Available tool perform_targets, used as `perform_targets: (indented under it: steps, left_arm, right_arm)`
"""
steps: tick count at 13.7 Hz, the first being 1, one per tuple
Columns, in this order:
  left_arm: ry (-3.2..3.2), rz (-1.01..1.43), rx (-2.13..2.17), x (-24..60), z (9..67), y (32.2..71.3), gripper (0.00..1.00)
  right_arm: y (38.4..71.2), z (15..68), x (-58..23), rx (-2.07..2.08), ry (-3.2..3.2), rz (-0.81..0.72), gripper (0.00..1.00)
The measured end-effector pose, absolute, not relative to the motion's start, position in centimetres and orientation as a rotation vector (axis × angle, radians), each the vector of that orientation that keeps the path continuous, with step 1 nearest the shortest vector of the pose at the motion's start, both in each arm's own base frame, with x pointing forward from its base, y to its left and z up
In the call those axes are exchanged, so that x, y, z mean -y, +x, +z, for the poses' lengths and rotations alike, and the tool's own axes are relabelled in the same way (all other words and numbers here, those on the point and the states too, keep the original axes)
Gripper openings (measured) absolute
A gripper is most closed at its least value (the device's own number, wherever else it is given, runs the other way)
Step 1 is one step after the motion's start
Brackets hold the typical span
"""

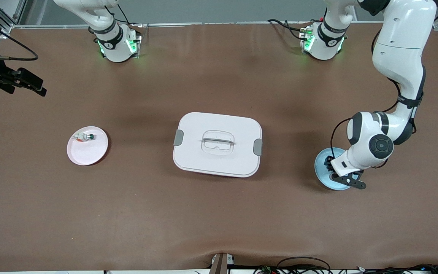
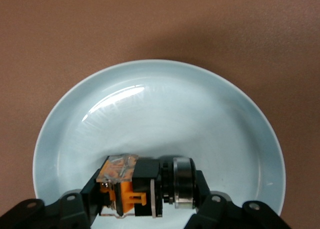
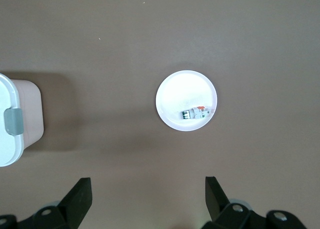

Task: Transfer orange switch to right arm and place
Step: 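Lower the left gripper and close it on the orange switch, then lift the orange switch off the blue plate with the left gripper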

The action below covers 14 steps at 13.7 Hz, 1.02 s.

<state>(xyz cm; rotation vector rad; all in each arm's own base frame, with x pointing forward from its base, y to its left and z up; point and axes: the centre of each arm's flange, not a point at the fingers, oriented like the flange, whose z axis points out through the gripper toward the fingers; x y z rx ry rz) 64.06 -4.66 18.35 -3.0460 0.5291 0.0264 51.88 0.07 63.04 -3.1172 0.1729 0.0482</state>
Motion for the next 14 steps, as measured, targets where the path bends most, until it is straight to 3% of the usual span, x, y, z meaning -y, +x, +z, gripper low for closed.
perform_targets:
  steps: [6, 14]
  left_arm:
    - [-3.056, 0.029, -0.46, 4.7, 21.2, 64.3, 0.73]
    - [-3.098, 0.009, -0.234, 7.9, 29.5, 63.8, 0.73]
  right_arm:
    - [51.9, 63.0, 0.0, -0.167, -3.137, 0.046, 1.0]
    - [51.9, 63.0, -0.6, -0.133, -3.139, 0.049, 1.0]
